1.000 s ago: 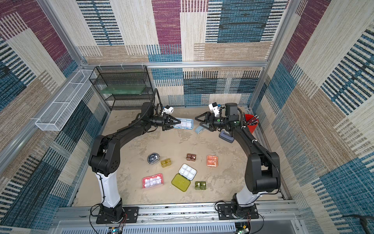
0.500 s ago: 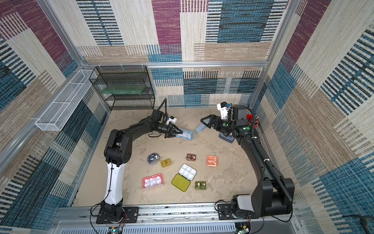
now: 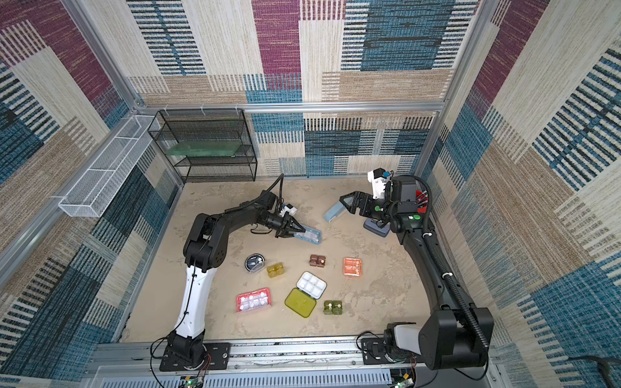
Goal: Close pillboxes
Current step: Place the pillbox at the center of the board.
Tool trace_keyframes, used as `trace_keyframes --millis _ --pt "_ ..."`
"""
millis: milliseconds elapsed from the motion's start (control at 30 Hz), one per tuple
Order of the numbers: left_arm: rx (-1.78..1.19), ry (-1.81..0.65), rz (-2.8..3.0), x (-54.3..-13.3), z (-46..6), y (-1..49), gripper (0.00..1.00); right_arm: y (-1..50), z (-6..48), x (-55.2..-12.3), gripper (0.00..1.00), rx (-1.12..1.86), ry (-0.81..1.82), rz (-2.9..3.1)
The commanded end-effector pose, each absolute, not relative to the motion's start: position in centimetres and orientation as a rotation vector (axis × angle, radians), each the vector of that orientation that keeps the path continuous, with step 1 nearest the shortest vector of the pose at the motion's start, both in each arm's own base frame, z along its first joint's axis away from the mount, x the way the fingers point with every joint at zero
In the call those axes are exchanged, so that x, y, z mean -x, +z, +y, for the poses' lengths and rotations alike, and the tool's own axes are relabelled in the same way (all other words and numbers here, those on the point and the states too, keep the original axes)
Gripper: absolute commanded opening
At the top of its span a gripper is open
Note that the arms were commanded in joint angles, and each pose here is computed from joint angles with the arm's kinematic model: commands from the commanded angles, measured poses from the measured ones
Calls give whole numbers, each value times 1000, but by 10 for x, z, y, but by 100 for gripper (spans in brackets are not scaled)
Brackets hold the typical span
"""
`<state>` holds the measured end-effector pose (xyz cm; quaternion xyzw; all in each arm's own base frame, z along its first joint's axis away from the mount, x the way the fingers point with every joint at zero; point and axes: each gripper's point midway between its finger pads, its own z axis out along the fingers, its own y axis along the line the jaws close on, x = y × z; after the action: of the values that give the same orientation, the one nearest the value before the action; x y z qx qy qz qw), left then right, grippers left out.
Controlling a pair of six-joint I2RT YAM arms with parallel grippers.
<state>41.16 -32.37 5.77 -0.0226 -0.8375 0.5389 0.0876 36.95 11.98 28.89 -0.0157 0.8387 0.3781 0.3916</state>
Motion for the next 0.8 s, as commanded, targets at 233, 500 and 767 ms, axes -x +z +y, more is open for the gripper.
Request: trace_keyframes --millis 233,500,767 --pt "108 1517 -2576 -408 -314 55 55 282 104 -373 95 -81 911 2150" --pt "96 1419 -2650 -407 -302 56 61 282 108 -365 95 -90 968 2145" --pt "83 1275 -2746 -406 -284 53 73 284 107 -355 95 -112 977 2131"
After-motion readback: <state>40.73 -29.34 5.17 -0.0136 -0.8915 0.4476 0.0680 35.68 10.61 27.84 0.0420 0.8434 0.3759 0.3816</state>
